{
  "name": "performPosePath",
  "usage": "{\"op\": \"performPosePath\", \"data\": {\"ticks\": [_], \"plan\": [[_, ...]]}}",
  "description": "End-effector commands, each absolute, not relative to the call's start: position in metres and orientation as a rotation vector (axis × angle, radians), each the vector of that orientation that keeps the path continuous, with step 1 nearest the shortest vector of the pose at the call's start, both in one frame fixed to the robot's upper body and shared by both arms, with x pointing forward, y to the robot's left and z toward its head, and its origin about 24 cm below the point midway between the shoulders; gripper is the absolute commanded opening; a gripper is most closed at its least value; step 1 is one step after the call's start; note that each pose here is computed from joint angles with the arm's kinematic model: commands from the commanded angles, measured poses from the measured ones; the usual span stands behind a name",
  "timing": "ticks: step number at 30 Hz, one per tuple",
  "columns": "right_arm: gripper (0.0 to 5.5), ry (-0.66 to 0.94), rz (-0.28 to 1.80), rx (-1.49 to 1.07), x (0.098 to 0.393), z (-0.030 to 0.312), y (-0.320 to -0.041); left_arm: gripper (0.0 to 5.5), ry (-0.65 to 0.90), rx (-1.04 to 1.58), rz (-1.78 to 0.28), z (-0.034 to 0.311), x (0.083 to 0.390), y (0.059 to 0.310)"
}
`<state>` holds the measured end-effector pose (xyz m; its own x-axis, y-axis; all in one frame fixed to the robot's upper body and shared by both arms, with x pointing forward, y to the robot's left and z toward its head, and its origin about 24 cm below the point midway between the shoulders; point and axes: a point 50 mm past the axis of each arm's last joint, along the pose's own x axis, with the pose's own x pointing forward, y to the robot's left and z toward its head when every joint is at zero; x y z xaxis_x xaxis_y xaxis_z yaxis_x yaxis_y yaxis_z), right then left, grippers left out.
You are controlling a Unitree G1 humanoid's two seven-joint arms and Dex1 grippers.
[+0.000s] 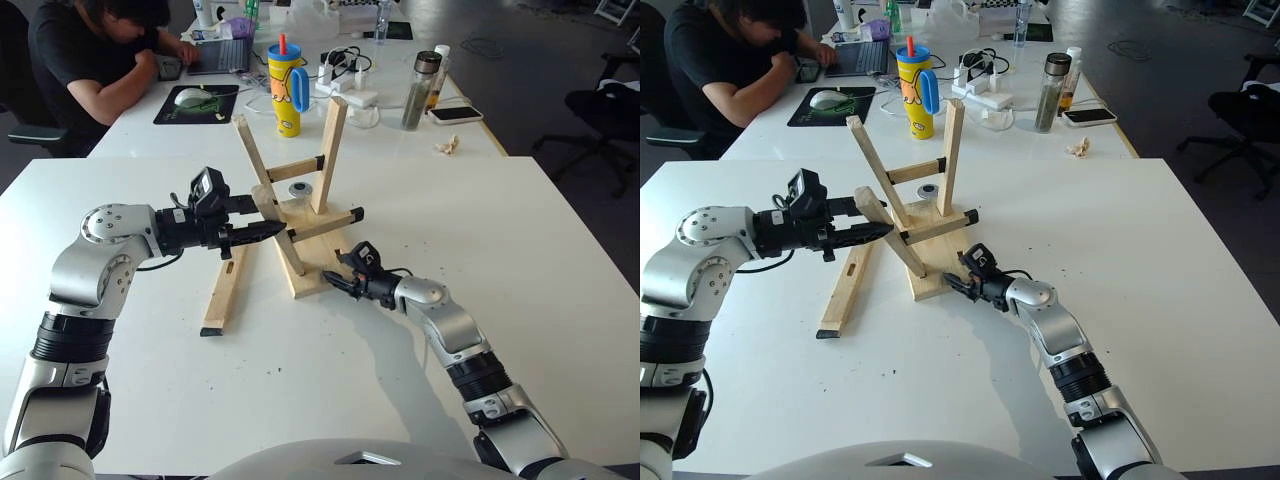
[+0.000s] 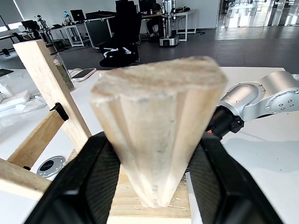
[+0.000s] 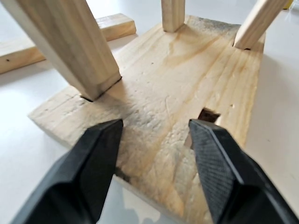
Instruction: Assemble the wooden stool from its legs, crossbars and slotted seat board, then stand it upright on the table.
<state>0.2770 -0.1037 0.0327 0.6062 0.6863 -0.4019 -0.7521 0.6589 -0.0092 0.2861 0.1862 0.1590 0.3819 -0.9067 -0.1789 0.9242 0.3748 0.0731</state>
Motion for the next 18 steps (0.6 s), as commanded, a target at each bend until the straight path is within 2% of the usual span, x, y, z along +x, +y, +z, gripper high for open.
{"op": "performPosePath", "data": {"ticks": [1, 6, 14, 18], "plan": [[2.61, 0.549, 0.840, -0.216, 0.262, 0.002, -0.109, 2.08, 0.537, 0.193, -1.135, 0.079, 0.268, 0.199], [2.61, 0.548, 0.849, -0.231, 0.261, 0.001, -0.107, 2.08, 0.609, 0.251, -1.181, 0.063, 0.256, 0.199], [2.61, 0.580, 0.841, -0.242, 0.263, -0.003, -0.107, 2.08, 0.549, 0.250, -1.156, 0.072, 0.268, 0.198], [2.59, 0.587, 0.836, -0.245, 0.263, -0.005, -0.106, 2.77, 0.452, 0.167, -1.106, 0.090, 0.282, 0.198]]}}
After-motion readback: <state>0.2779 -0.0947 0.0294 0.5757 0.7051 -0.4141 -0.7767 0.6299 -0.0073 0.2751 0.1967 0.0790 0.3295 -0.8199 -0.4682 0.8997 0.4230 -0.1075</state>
